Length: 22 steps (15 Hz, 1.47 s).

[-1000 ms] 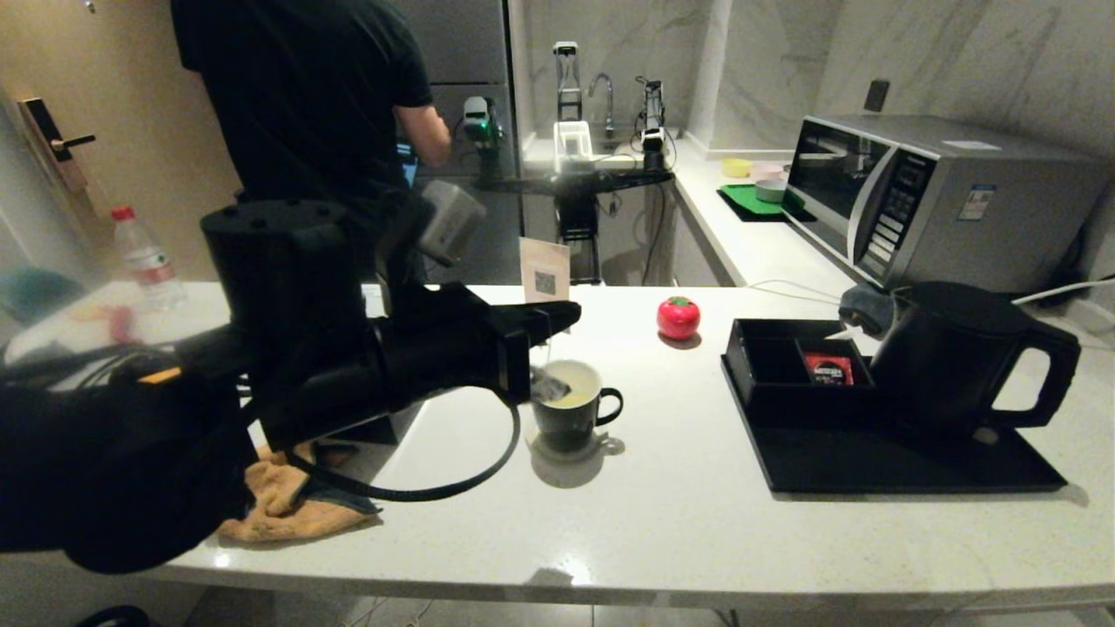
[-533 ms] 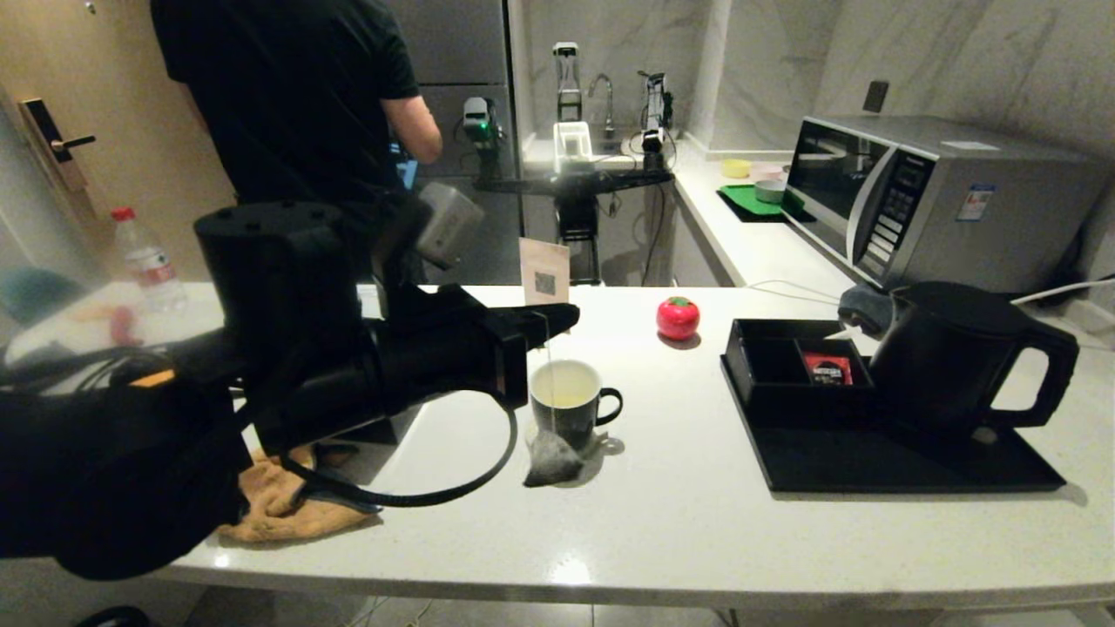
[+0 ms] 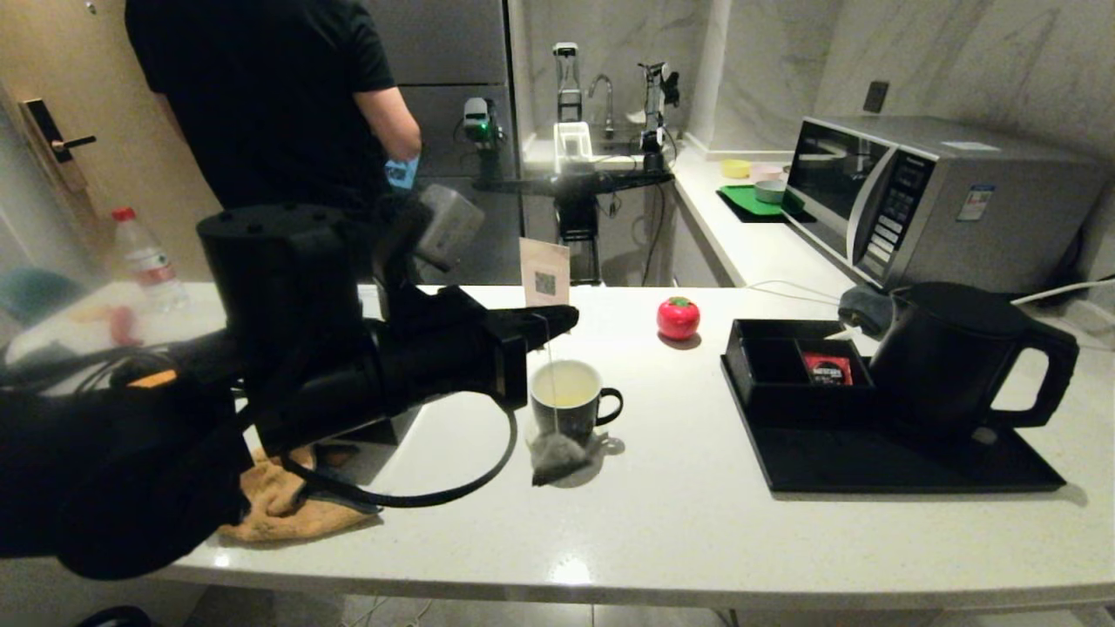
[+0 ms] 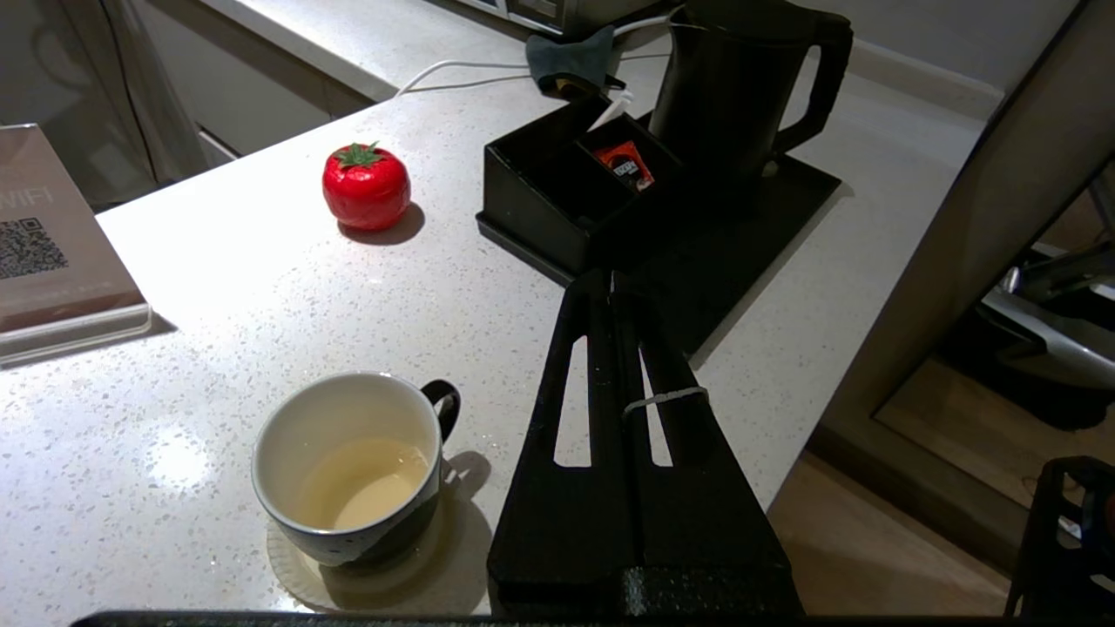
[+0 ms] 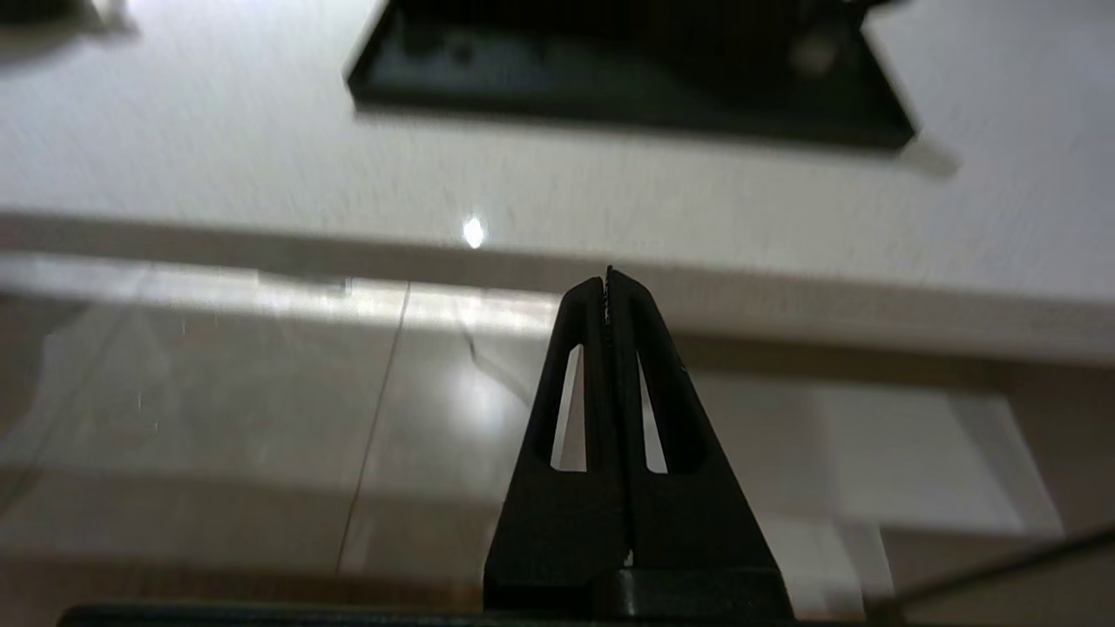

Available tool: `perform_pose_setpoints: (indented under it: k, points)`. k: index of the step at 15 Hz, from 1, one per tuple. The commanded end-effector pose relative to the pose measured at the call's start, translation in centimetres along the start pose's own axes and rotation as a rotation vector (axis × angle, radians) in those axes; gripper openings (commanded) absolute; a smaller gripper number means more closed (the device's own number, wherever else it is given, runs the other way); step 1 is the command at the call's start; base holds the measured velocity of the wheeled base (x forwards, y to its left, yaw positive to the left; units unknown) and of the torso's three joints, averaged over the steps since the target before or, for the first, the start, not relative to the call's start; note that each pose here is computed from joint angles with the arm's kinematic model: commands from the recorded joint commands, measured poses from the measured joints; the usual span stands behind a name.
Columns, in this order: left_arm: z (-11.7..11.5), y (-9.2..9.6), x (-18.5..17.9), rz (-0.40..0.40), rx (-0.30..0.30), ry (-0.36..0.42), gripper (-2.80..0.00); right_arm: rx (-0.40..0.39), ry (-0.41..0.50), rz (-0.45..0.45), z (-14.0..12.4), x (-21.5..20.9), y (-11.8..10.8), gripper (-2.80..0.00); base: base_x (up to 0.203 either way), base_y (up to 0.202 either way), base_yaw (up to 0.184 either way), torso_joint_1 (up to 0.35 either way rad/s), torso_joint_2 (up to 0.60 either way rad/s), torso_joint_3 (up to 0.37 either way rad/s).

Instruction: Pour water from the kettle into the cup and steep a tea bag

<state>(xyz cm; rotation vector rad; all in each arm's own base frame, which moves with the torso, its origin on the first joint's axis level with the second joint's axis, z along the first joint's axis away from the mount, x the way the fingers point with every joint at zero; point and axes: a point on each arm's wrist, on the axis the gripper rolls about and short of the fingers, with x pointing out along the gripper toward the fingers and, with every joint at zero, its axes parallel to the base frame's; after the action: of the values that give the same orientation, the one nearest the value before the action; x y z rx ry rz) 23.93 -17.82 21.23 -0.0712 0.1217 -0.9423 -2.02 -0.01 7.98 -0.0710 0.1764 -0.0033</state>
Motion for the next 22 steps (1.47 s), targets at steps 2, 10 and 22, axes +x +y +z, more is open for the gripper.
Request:
perform_pose_setpoints:
  k: [2,10,22]
  points:
    - [0.2,0.1,0.3,-0.002,0.002,-0.009,-2.8,0.017,-0.095,-0.006,-0.5,-0.6,0.0,-2.8,0.0,0.0,0.0,0.0,0.0,0.0]
    - [1.3,1.2,3.2,0.002,0.012,-0.048,-2.8,0.109,-0.104,-0.009,-0.4,-0.6,0.0,-2.8,0.0,0.0,0.0,0.0,0.0,0.0]
    - [-2.4,6.0,9.0,0.063,-0.014,0.02,-2.8,0.109,-0.104,-0.008,-0.5,-0.6,0.0,-2.8,0.0,0.0,0.0,0.0,0.0,0.0]
